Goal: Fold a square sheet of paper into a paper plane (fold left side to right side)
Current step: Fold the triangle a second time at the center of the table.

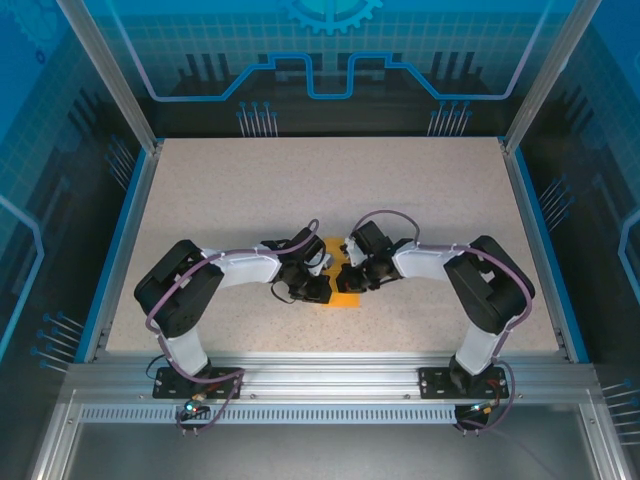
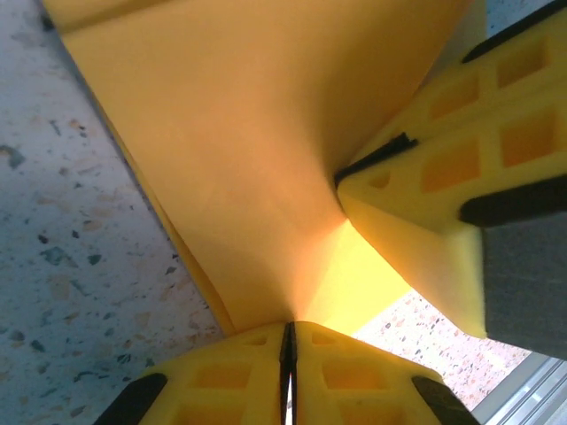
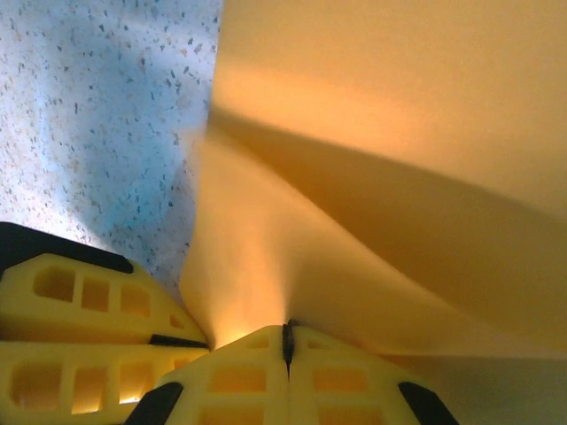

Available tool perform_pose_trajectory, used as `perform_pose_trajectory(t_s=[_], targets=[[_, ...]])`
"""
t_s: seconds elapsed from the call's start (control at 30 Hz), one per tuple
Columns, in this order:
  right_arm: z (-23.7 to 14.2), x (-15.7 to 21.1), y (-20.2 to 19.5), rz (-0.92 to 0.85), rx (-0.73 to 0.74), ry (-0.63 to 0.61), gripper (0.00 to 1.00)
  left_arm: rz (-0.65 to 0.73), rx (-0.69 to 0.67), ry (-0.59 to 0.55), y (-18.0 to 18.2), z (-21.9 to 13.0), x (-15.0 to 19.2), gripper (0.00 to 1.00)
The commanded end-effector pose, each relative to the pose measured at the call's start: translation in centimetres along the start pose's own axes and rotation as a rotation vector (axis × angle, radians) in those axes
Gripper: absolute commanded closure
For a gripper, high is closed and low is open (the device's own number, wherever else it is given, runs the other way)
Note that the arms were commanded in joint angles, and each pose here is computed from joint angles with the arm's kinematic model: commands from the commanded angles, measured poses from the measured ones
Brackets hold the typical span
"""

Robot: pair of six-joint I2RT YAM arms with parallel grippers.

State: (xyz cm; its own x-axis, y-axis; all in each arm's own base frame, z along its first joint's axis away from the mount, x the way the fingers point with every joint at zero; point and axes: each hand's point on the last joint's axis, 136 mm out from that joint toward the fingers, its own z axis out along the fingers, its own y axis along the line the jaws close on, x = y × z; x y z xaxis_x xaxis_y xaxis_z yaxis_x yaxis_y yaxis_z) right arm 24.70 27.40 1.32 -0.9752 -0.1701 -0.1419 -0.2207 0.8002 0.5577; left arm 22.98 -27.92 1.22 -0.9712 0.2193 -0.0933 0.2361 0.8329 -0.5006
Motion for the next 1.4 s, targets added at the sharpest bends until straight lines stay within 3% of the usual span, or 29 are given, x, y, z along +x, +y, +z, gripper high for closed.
perform_pose_trajectory(t_s=[0.0, 1.17, 1.37], targets=[[0.3, 0.2, -0.2, -0.024, 0.040, 0.024, 1.00, -0.043, -0.104, 0.038, 2.8, 0.6, 1.6, 0.88], [-3.5, -2.3, -6.7, 0.038, 0.175, -0.004, 1.00, -0.048, -0.130, 0.055, 3.6, 1.0, 2.2, 0.88], [-5.1, -2.6, -4.0, -0.019, 0.104, -0.049, 1.00, -0.047, -0.126, 0.044, 3.5, 0.7, 2.2, 0.89]])
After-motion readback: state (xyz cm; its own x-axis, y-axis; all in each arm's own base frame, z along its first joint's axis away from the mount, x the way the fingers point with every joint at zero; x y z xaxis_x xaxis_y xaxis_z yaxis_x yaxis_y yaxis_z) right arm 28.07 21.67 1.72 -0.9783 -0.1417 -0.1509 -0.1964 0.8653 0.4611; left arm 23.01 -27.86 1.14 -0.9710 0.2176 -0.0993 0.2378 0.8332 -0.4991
